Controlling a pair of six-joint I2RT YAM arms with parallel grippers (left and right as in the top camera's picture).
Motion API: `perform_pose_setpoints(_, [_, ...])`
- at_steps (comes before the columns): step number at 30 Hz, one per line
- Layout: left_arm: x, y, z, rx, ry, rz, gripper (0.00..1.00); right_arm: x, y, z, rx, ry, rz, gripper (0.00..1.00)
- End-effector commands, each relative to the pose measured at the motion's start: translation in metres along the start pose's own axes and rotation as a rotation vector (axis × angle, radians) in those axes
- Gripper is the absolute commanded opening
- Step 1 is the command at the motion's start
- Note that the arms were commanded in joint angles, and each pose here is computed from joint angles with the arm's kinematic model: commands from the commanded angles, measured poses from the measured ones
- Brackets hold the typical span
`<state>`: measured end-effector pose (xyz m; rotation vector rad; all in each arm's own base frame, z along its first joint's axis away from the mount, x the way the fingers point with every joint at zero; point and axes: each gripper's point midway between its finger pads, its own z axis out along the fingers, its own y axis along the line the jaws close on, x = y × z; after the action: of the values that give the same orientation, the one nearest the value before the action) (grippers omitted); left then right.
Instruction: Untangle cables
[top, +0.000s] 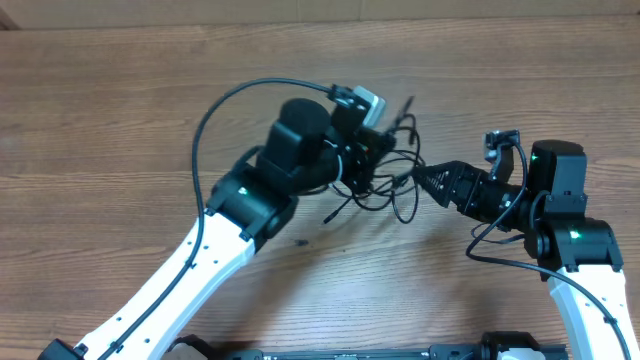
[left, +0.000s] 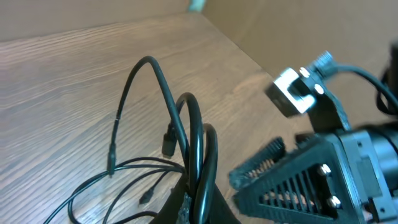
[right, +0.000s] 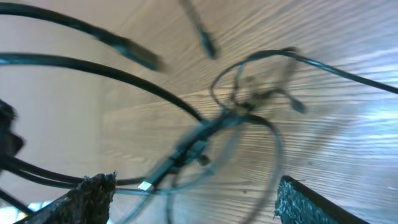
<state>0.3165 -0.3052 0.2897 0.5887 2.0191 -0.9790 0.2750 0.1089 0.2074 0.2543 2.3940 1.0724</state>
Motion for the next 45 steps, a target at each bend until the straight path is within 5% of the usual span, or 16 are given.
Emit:
perform_pose_setpoints(1, [-0.022, 0.015, -0.015, -0.024, -0.064, -0.121, 0.04, -0.010, -0.012, -0.004, 0.079, -0.057, 0.026, 0.84])
perform_pose_setpoints(8, [-0.035, 0.046, -0.028, -0.064, -0.117, -0.437, 0.04, -0.012, -0.014, -0.005, 0.083, -0.066, 0.033, 0.84])
perform_pose_setpoints(15, [-0.062, 0.017, -0.032, 0.120, -0.169, -0.508, 0.04, -0.009, -0.015, -0.005, 0.088, -0.056, 0.042, 0.84])
perform_pose_setpoints(22, [-0.069, -0.017, -0.039, 0.294, -0.138, -0.446, 0.04, -0.009, -0.015, -0.005, 0.088, -0.056, 0.042, 0.84])
perform_pose_setpoints(45, [-0.088, -0.064, -0.048, 0.471, -0.183, -0.386, 0.04, -0.003, 0.003, -0.004, -0.017, -0.011, 0.031, 0.84])
